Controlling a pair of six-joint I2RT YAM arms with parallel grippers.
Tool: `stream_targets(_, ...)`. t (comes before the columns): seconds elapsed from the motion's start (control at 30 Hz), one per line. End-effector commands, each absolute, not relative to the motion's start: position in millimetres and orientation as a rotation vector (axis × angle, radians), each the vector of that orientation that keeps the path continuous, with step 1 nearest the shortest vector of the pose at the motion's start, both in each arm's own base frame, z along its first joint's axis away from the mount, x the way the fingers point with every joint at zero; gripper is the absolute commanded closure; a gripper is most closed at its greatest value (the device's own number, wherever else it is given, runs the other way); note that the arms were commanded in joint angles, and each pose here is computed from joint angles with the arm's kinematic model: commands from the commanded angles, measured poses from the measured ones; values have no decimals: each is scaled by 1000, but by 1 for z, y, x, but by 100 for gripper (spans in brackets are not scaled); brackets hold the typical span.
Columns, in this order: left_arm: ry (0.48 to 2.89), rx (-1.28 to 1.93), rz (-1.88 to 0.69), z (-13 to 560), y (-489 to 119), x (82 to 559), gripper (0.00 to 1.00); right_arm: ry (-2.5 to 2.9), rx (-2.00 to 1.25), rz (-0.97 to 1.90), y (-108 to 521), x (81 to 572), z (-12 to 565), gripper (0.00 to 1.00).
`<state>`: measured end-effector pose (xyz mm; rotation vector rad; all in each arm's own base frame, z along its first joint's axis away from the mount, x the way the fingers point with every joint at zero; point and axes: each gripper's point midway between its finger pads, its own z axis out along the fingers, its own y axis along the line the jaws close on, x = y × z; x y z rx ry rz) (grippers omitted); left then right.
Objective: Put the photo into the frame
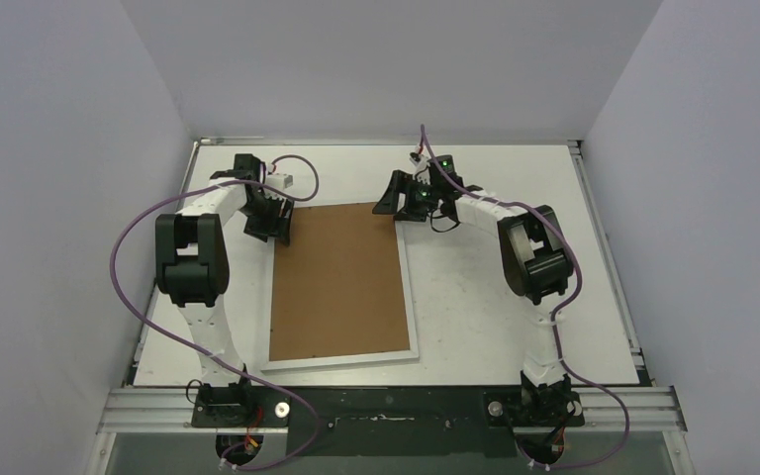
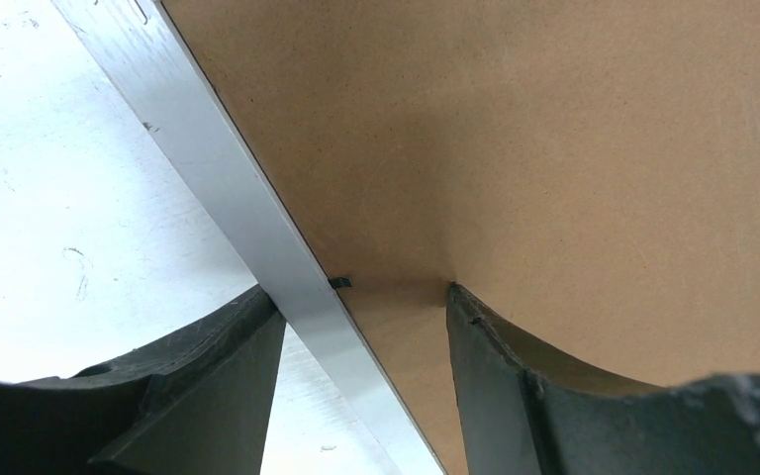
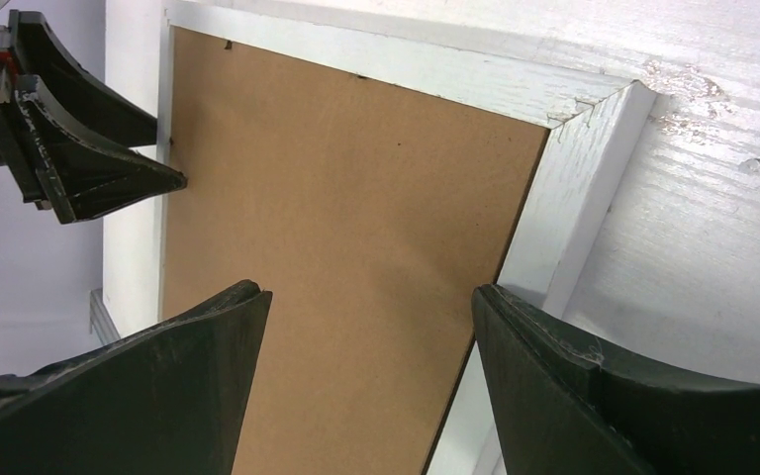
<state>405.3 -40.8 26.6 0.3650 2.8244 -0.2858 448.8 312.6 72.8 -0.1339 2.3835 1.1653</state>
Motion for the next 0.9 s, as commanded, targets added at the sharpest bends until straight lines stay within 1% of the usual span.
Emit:
stream_targets(0.0,2795,534,-293,-6,-65,411,44,2579,-202,1116,335,405,16,23)
stream_targets(0.43,2780,556,-328,-4,-72,416,45,2696,-204,1069,340,372,-34,23)
stream_targets(0.7,2777,560,-343,-3,-74,415,46,2748,-253,922,329,363,-52,23)
stream_targets(0.87,2773,572,-355,-4,-79,416,46,2782,-269,958,334,346,-63,23)
